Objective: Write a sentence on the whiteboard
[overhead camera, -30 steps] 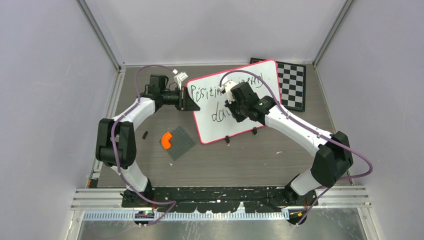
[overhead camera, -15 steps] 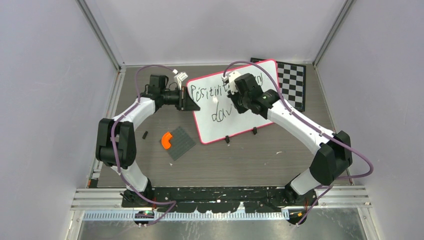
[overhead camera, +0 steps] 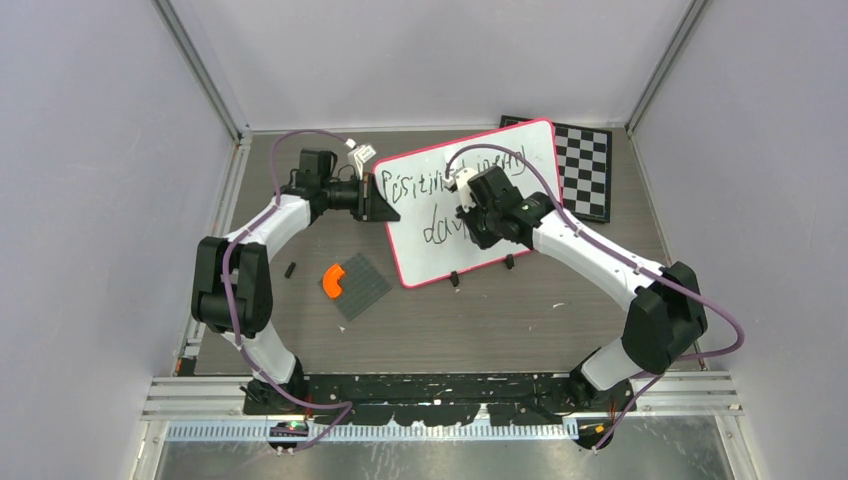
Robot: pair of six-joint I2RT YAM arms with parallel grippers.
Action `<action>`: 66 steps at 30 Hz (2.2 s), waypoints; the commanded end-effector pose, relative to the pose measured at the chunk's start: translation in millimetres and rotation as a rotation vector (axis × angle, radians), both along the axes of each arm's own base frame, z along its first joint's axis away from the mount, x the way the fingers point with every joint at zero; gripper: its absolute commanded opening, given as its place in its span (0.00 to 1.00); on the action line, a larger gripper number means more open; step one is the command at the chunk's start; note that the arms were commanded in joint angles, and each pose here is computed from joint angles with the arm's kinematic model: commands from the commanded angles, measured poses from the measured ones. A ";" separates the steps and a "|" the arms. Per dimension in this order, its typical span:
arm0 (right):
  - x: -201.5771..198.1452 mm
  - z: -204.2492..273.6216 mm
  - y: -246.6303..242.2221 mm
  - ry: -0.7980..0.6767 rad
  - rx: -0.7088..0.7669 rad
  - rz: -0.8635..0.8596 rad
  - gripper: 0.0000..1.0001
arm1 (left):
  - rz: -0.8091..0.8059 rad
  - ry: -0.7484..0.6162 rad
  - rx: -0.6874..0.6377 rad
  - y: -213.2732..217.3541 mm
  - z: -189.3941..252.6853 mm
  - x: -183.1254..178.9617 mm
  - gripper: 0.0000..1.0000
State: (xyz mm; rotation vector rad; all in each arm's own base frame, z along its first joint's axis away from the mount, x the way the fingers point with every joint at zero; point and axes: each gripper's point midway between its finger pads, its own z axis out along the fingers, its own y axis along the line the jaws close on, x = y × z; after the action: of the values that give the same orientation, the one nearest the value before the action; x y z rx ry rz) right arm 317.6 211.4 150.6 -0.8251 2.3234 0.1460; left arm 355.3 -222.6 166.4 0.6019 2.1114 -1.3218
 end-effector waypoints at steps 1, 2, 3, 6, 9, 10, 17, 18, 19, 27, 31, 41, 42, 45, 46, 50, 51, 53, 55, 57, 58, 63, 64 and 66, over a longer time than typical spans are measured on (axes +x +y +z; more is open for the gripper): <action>-6.7 -3.3 8.7 0.005 0.033 0.036 0.00 | 0.023 -0.036 0.030 0.7 0.9 10.4 0.00; -7.0 -4.2 12.1 0.006 0.036 0.043 0.00 | 0.023 -0.037 0.031 0.8 0.7 10.3 0.00; -7.0 -4.3 15.9 0.007 0.039 0.050 0.00 | 0.024 -0.038 0.032 0.9 0.6 10.6 0.00; -5.2 0.9 31.5 0.001 0.053 0.077 0.00 | 0.023 -0.036 0.032 0.7 -0.4 11.0 0.00; -3.4 10.1 42.9 -0.007 0.073 0.096 0.00 | 0.025 -0.038 0.034 1.0 -0.4 11.1 0.00; -3.1 13.2 43.5 -0.008 0.076 0.095 0.00 | 0.024 -0.038 0.034 1.0 -0.5 11.0 0.00; -20.7 36.9 34.8 -0.026 0.123 0.136 0.00 | 0.019 -0.037 0.024 -0.4 3.3 12.2 0.00; -21.7 39.3 29.8 -0.036 0.121 0.132 0.00 | 0.018 -0.038 0.023 -0.6 4.3 12.6 0.00; -22.7 40.4 24.6 -0.040 0.117 0.125 0.00 | 0.018 -0.040 0.022 -0.7 5.2 12.7 0.00; -11.5 31.9 -20.8 -0.057 0.034 0.020 0.00 | 0.024 -0.037 0.025 0.3 2.8 10.6 0.00; -6.6 23.8 -22.9 -0.046 0.011 0.014 0.00 | 0.025 -0.038 0.026 0.3 3.1 11.1 0.00; 1.9 -3.9 -22.0 -0.006 -0.028 0.003 0.00 | 0.025 -0.039 0.030 1.1 1.2 9.1 0.00; 2.5 -3.1 -22.5 -0.009 -0.028 0.000 0.00 | 0.025 -0.039 0.030 1.2 1.3 8.8 0.00; 7.7 1.5 -24.5 -0.027 -0.029 -0.010 0.00 | 0.025 -0.040 0.031 0.8 1.2 8.3 0.00; 9.9 3.3 -24.2 -0.034 -0.029 -0.011 0.00 | 0.024 -0.040 0.031 0.4 1.0 8.2 0.00; 16.5 7.3 -24.1 -0.050 -0.036 -0.017 0.00 | 0.026 -0.042 0.036 0.7 0.1 8.7 0.00; 17.7 7.2 -23.8 -0.050 -0.037 -0.019 0.00 | 0.025 -0.041 0.037 0.3 -0.8 8.3 0.00; 17.7 7.9 -22.5 -0.046 -0.031 -0.018 0.00 | 0.026 -0.043 0.039 0.5 -0.7 8.7 0.00; 16.1 10.5 -21.2 -0.042 -0.022 -0.014 0.00 | 0.027 -0.045 0.043 0.5 -1.0 9.0 0.00; 10.3 15.2 -17.9 -0.025 -0.003 0.005 0.00 | 0.027 -0.045 0.043 0.8 0.2 9.3 0.01; 6.5 17.8 -16.1 -0.016 0.009 0.019 0.00 | 0.025 -0.050 0.042 0.5 2.1 9.6 0.02; -20.7 38.7 -3.8 0.006 0.109 0.127 0.00 | 0.013 -0.061 0.050 1.3 10.3 8.2 0.23; -25.4 43.6 -2.0 0.002 0.125 0.143 0.00 | 0.013 -0.064 0.052 1.7 12.3 7.5 0.28; -33.7 50.7 -0.6 0.002 0.141 0.165 0.00 | 0.014 -0.076 0.057 3.4 17.0 6.0 0.37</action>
State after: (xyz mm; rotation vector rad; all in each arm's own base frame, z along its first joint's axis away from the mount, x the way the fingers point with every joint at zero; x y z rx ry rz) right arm 300.5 198.8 156.4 -0.9045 2.3440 0.2470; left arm 357.2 -222.1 164.4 0.6153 2.1275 -1.2843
